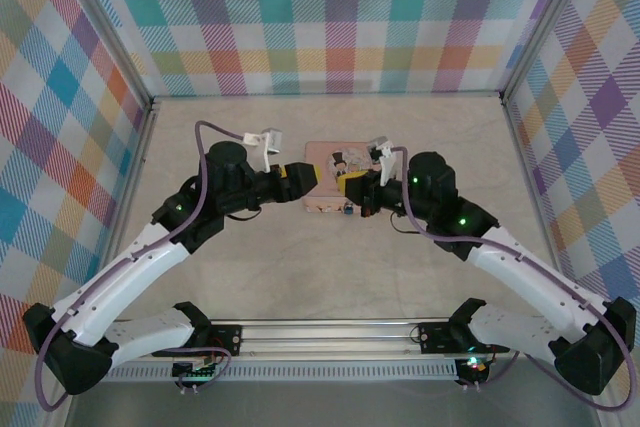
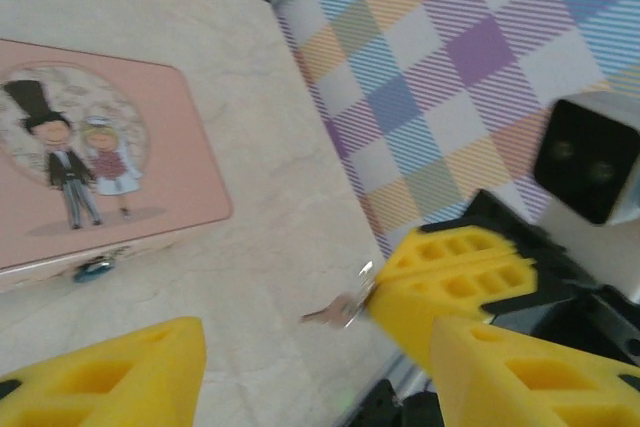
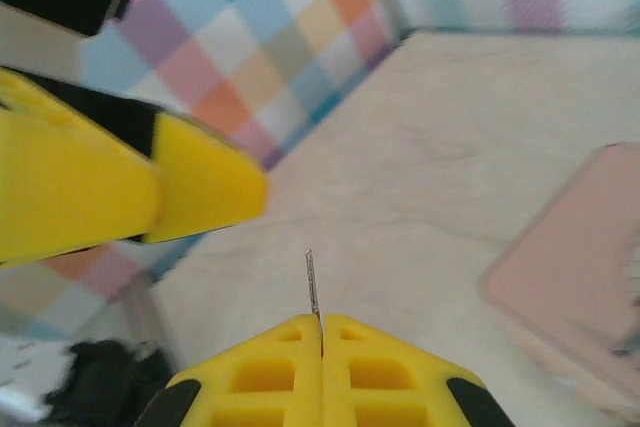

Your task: Unlock the padlock with the key

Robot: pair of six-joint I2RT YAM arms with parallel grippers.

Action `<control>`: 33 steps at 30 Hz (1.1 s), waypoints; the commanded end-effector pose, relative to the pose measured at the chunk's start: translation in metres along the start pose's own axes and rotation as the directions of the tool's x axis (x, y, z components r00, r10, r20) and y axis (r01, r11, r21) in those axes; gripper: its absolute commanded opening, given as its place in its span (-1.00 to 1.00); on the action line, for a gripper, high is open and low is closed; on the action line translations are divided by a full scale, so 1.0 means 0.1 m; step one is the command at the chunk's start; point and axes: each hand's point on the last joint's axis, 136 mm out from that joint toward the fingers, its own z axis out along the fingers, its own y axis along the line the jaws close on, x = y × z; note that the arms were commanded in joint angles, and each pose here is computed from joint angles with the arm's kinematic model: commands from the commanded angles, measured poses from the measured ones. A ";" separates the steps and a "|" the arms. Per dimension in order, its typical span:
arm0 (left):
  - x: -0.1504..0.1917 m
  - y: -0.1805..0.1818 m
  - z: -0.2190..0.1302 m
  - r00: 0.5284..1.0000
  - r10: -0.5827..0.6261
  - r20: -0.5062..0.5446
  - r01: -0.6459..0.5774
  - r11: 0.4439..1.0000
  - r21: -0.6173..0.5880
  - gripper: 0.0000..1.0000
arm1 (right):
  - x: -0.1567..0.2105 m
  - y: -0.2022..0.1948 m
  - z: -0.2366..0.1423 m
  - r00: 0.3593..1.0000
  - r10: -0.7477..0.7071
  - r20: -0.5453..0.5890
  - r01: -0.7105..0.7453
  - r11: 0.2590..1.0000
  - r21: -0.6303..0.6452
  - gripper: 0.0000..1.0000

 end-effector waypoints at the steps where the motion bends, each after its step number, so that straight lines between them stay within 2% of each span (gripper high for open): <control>1: -0.10 0.29 -0.05 0.997 -0.075 0.035 0.079 0.987 -0.139 0.23 | -0.04 -0.40 -0.02 0.971 -0.231 -0.059 0.238 0.929 0.283 -1.00; 5: -0.16 0.45 -0.05 0.989 -0.139 0.056 0.147 0.972 -0.182 0.29 | -0.25 -0.55 0.01 0.913 -0.403 -0.067 0.390 0.809 0.441 -1.00; 8: -0.27 0.42 -0.05 0.986 -0.152 0.074 0.164 0.970 -0.177 0.31 | -0.46 -0.55 0.00 0.868 -0.496 -0.026 0.441 0.746 0.500 -1.00; 15: -0.55 0.04 0.09 0.984 -0.169 0.049 0.172 0.982 -0.074 0.44 | -0.83 -0.36 -0.04 0.799 -0.595 0.085 0.470 0.706 0.530 -1.00; 20: -0.71 -0.26 0.20 0.982 -0.184 0.037 0.183 0.983 0.010 0.49 | -0.92 -0.17 -0.02 0.742 -0.658 0.125 0.508 0.675 0.535 -1.00; 24: -0.73 -0.44 0.30 0.985 -0.172 0.018 0.172 0.985 0.024 0.51 | -0.96 -0.05 -0.02 0.702 -0.698 0.143 0.532 0.647 0.547 -1.00; 30: -0.72 -0.55 0.43 0.981 -0.195 -0.002 0.195 0.980 0.048 0.47 | -0.95 0.04 0.02 0.664 -0.737 0.126 0.565 0.605 0.561 -1.00; 33: -0.73 -0.58 0.45 0.981 -0.192 -0.001 0.192 0.980 0.047 0.36 | -0.94 0.04 0.03 0.662 -0.740 0.120 0.568 0.600 0.564 -1.00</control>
